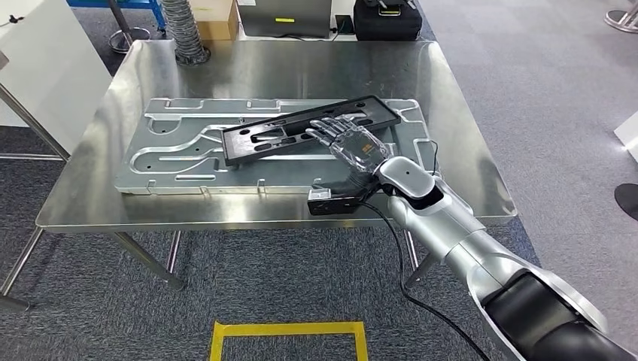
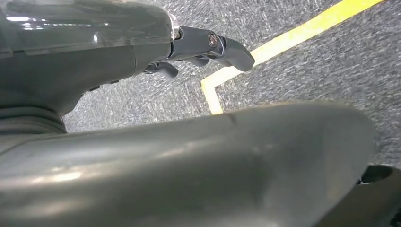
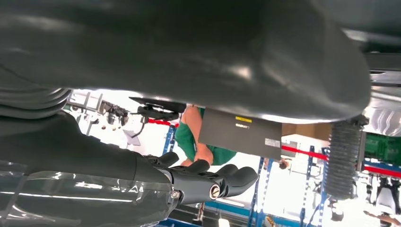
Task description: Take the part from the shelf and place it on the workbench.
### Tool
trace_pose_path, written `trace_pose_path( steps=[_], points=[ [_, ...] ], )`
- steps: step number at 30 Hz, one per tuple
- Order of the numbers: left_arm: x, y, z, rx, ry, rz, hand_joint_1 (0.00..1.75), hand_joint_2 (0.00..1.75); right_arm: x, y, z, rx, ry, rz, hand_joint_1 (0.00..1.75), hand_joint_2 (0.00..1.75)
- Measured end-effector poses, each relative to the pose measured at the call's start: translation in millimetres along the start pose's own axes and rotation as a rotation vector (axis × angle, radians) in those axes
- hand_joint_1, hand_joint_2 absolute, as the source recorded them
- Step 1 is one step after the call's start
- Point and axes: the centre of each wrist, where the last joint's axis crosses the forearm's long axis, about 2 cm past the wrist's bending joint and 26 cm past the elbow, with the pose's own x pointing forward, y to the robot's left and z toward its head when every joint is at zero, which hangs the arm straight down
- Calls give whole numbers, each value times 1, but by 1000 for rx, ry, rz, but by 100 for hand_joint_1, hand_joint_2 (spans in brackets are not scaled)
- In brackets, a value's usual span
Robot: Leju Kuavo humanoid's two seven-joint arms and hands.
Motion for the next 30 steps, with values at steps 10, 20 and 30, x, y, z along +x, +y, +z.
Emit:
trace_pose_path(
  steps=[10, 20, 30],
  points=[
    [1, -1, 0, -4, -2, 4, 0, 0, 2, 3, 1, -7, 4, 8, 0, 0],
    [-1, -1, 0, 6, -4, 12, 0, 0, 9, 6, -1, -1, -8, 15, 0, 0],
    [0, 0, 0, 1, -6, 6, 0, 0, 11, 13, 2, 12, -3, 8, 0, 0]
  ],
)
